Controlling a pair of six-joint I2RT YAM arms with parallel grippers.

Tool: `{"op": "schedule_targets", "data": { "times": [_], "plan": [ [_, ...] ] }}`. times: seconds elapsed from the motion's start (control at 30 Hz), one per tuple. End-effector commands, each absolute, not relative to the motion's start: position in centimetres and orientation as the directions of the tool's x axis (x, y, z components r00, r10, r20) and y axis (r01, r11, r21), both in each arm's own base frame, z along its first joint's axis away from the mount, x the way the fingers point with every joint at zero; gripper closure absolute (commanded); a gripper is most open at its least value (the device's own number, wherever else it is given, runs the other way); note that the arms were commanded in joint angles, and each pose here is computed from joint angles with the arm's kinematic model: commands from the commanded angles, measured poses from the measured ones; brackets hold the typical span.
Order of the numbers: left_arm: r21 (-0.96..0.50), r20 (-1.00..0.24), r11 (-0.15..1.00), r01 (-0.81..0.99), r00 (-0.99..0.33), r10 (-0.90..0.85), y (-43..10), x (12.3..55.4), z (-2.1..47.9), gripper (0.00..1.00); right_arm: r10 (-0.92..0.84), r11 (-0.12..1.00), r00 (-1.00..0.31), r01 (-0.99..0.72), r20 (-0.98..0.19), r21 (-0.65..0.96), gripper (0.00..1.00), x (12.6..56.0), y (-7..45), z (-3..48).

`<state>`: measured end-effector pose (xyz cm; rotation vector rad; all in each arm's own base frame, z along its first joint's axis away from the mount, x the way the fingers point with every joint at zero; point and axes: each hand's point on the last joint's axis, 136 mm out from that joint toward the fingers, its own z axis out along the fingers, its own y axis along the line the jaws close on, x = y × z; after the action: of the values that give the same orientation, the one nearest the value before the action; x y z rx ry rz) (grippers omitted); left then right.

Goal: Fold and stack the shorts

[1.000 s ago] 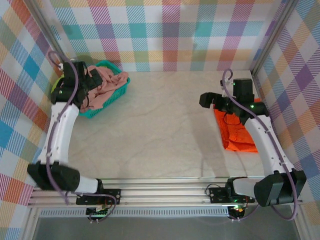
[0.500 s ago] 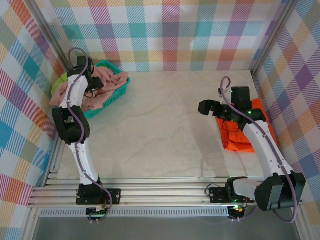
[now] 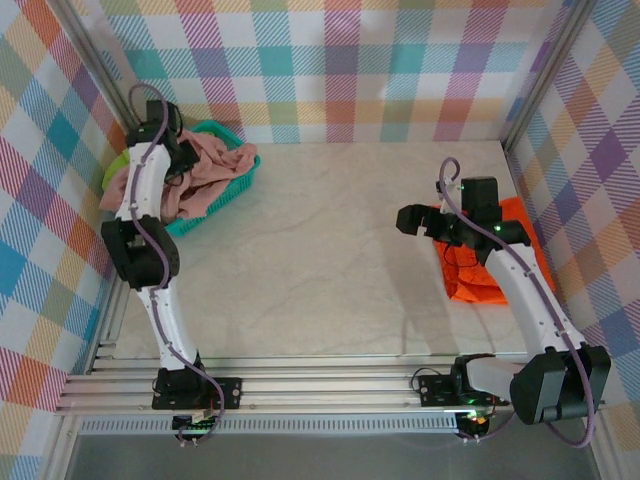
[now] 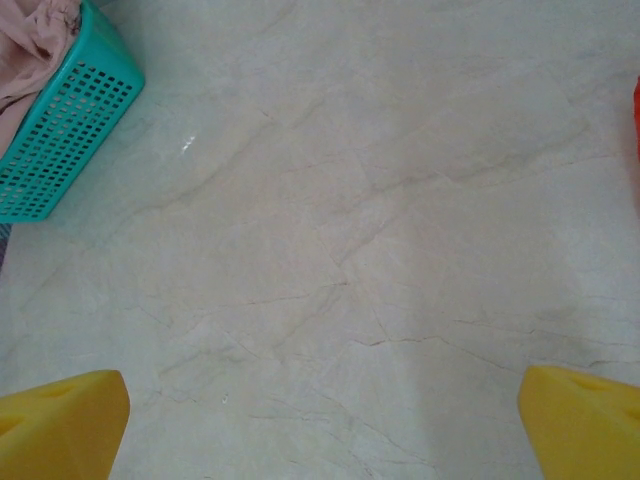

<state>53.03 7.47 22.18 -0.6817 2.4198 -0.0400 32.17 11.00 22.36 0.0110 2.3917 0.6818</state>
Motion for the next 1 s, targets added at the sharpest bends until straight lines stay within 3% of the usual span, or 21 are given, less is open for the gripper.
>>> {"op": "schedule_targets", "data": {
  "times": [0.0, 0.23, 0.47, 0.77, 0.97],
  "plan": [
    [-0.374, -0.715, 0.87, -0.321, -0.497, -0.491, 4.7, 50.9, 35.6, 1.0, 0.172, 0.859, -0.765, -0.192, -0.621, 0.474, 0.0, 32.1, 11.3, 23.4],
    [-0.56, -0.791, 0.825, 0.069, -0.34, -0.509, -4.8, 46.2, 49.5, 1.0, 0.201, 0.872, -0.716, -0.18, -0.669, 0.455, 0.01, 32.0, 10.5, 24.7],
    [-0.555, -0.831, 0.694, 0.459, -0.334, -0.445, -17.0, 39.6, 58.0, 1.0, 0.218, 0.852, -0.624, -0.253, -0.75, 0.458, 0.01, 31.1, 10.7, 28.0],
    [-0.567, -0.807, 0.451, 0.689, -0.356, -0.472, -24.6, 33.4, 63.7, 1.0, 0.238, 0.785, -0.489, -0.412, -0.839, 0.462, 0.0, 28.7, 12.0, 32.8],
    [-0.581, -0.8, 0.38, 0.72, -0.42, -0.429, -27.7, 32.2, 63.5, 1.0, 0.252, 0.779, -0.445, -0.434, -0.859, 0.453, 0.01, 28.3, 12.0, 34.3]
  ]
}}
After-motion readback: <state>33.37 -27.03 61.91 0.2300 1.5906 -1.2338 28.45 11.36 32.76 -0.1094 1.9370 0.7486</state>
